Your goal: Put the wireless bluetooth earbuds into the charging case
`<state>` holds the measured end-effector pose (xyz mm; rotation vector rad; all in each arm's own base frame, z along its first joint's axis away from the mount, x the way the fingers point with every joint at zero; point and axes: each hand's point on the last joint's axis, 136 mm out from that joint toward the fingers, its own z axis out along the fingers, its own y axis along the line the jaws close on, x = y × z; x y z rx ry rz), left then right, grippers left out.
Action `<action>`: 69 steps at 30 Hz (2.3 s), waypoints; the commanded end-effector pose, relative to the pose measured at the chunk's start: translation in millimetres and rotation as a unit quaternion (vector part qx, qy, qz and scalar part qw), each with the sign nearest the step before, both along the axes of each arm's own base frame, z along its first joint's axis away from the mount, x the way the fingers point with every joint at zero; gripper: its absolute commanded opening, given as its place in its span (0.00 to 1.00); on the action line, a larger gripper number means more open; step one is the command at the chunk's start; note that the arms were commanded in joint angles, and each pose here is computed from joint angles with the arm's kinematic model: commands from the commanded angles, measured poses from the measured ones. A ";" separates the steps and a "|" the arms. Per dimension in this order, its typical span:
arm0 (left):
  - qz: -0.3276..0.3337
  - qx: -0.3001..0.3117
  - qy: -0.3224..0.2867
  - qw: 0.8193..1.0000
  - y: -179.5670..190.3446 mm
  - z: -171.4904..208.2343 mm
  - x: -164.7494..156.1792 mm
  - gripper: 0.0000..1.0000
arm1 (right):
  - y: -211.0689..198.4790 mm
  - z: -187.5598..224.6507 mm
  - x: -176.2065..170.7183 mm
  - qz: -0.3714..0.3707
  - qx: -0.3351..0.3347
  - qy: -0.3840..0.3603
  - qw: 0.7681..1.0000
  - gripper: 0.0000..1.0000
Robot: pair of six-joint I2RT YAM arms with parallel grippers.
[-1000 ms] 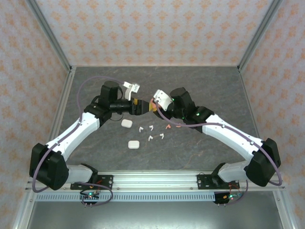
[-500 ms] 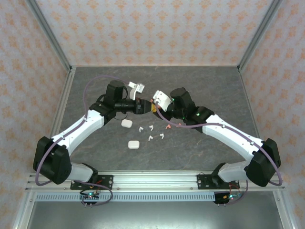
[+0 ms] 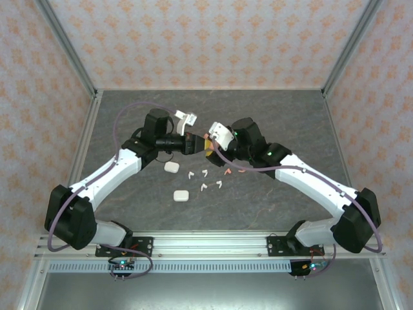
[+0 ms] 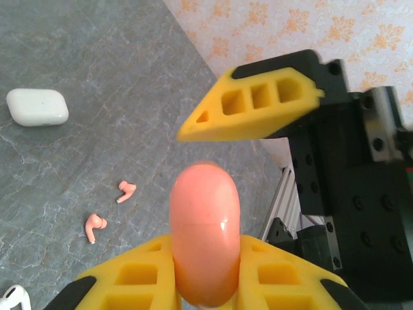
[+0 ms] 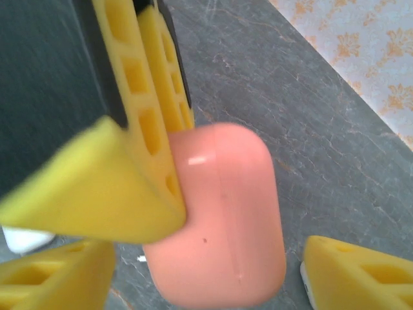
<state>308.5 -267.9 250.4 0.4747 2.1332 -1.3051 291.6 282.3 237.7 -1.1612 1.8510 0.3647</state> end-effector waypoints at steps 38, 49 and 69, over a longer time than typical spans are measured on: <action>0.044 -0.084 -0.404 0.910 9.2 103.6 -46.4 0.00 | 0.4 124.1 -8.3 0.040 0.398 0.150 0.904 0.82; 0.043 -0.084 -0.405 0.909 8.2 103.5 -46.3 0.00 | 3.8 125.6 7.1 0.024 0.394 0.144 0.907 0.78; 0.036 -0.062 -0.403 0.912 11.0 98.3 -53.3 0.00 | -29.5 148.3 13.8 -0.039 0.425 0.186 0.885 0.78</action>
